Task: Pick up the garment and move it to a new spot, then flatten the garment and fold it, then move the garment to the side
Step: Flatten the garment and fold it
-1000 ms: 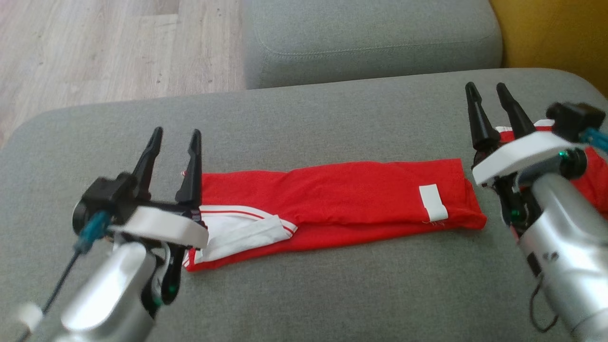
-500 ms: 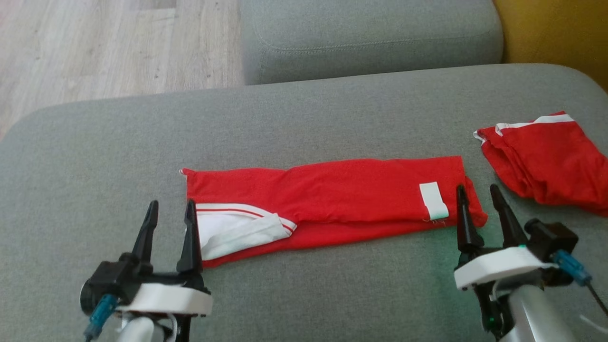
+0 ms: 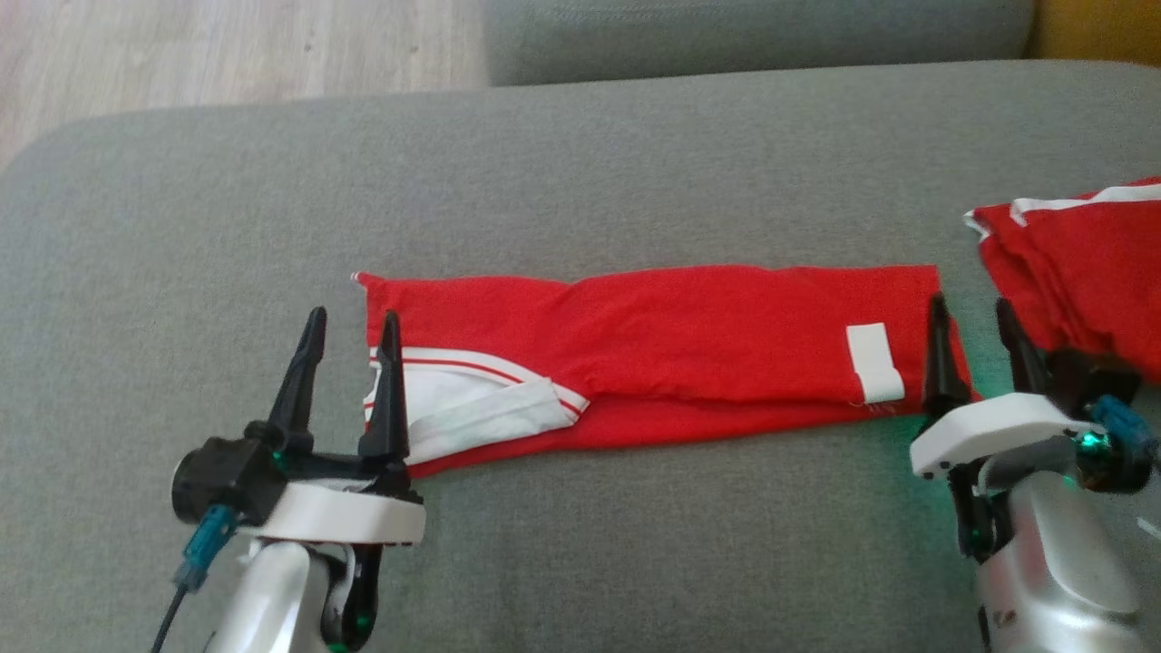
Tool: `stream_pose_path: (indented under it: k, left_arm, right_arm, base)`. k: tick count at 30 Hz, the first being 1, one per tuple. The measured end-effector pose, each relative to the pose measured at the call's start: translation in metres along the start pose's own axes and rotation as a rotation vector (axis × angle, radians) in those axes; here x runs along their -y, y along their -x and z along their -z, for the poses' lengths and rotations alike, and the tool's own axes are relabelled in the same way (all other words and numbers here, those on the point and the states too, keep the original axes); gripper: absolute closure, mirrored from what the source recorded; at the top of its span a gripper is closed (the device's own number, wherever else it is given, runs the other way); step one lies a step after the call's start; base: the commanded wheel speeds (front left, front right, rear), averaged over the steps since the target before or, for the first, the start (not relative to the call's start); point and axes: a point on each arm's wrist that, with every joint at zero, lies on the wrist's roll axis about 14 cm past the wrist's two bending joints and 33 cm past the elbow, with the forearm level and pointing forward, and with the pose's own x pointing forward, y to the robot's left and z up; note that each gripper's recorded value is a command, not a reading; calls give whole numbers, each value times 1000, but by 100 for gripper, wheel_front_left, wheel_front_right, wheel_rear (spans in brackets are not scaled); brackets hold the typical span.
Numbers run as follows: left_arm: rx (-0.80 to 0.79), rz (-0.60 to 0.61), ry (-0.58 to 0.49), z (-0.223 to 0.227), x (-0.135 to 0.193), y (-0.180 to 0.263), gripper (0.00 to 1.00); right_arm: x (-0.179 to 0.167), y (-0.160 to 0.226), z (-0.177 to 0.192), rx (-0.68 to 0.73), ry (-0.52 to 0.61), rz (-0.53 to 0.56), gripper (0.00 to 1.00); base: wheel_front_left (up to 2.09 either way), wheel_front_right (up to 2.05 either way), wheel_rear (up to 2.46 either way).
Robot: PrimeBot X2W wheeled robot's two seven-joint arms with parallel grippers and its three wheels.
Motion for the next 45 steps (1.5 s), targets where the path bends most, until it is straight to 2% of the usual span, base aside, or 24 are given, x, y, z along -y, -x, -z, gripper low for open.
stream_pose_path:
  k: [10,13,14,15,16,20,24,33,36,39,45]
  left_arm:
    - [-52,-6,3,18,-6,2,0]
    - [-55,0,1,20,-5,1,0]
    - [-54,3,3,19,-4,0,0]
    - [-52,4,3,19,-4,-2,0]
    - [-48,7,-2,18,-3,-4,0]
    - [-41,21,0,16,1,-8,0]
    - [-36,35,1,14,6,-9,0]
    - [-5,48,1,3,13,-6,0]
    - [7,50,-1,-2,15,-4,0]
    - [27,51,-3,-10,14,-2,0]
    - [63,33,-21,-24,11,15,0]
  right_arm:
    - [19,-2,68,-249,-75,91,0]
    - [16,-6,73,-274,-91,88,0]
    - [14,-8,73,-278,-93,83,13]
    - [12,-10,72,-282,-95,78,52]
    - [11,-11,73,-288,-100,73,100]
    - [7,-13,69,-278,-88,58,100]
    - [17,-10,59,-245,-66,81,100]
    - [79,-9,-2,-87,49,192,100]
    - [89,-7,-16,-68,71,213,100]
    - [75,-6,-20,-54,65,187,100]
    - [5,-8,-30,-32,18,25,100]
  base:
    - [0,0,0]
    - [0,0,0]
    - [0,0,0]
    - [0,0,0]
    - [0,0,0]
    - [0,0,0]
    - [0,0,0]
    - [0,0,0]
    - [0,0,0]
    - [0,0,0]
    - [0,0,0]
